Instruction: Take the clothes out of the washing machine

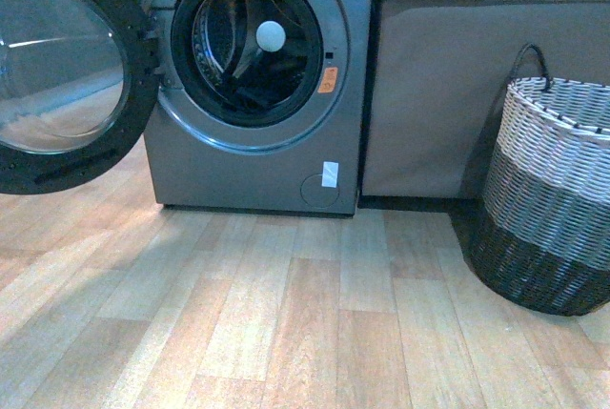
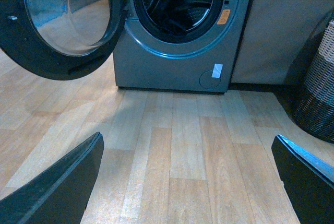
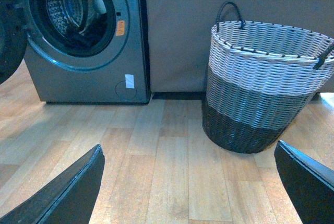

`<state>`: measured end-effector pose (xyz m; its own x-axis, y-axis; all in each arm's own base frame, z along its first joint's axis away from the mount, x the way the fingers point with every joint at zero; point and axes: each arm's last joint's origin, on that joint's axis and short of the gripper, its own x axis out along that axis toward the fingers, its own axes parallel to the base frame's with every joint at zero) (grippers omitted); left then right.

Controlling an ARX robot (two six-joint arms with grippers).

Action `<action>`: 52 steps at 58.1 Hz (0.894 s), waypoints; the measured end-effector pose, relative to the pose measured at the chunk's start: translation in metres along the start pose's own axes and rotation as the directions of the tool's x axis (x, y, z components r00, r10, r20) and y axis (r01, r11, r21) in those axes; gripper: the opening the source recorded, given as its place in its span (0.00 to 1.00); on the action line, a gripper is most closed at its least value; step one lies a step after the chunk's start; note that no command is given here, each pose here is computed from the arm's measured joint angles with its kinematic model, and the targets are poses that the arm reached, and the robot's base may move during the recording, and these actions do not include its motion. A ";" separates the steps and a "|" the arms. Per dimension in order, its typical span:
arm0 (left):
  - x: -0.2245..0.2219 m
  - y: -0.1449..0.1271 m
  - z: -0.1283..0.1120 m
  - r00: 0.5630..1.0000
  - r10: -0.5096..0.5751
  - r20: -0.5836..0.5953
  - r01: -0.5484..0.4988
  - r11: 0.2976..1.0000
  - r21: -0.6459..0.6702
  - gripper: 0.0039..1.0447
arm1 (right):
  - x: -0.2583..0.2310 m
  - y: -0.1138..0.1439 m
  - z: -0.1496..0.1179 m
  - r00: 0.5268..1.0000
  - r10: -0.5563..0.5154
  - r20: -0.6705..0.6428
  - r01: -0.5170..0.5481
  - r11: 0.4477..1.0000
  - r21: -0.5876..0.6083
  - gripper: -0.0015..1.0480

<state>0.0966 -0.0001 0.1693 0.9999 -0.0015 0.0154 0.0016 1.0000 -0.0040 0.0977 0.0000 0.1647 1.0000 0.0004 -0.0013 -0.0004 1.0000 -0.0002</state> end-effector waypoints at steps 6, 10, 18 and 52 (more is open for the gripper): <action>0.000 0.000 0.000 1.000 0.000 0.000 0.000 1.000 0.000 0.94 | 0.000 0.000 0.000 1.000 0.000 0.000 0.000 1.000 0.000 0.93; 0.000 0.000 0.000 1.000 0.000 0.000 0.000 1.000 0.000 0.94 | 0.000 0.000 0.000 1.000 0.000 0.000 0.000 1.000 0.000 0.93; 0.000 0.000 0.000 1.000 0.000 0.000 0.000 1.000 0.000 0.94 | 0.000 0.000 0.000 1.000 0.000 0.000 0.000 1.000 0.000 0.93; 0.000 0.000 0.000 1.000 0.001 0.000 -0.001 1.000 0.000 0.94 | 0.000 0.000 0.000 1.000 0.001 0.000 -0.001 1.000 0.000 0.93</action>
<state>0.0966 -0.0001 0.1694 0.9999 -0.0008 0.0158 0.0008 1.0000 -0.0040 0.0977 0.0000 0.1648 1.0000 0.0011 -0.0010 -0.0011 1.0000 -0.0002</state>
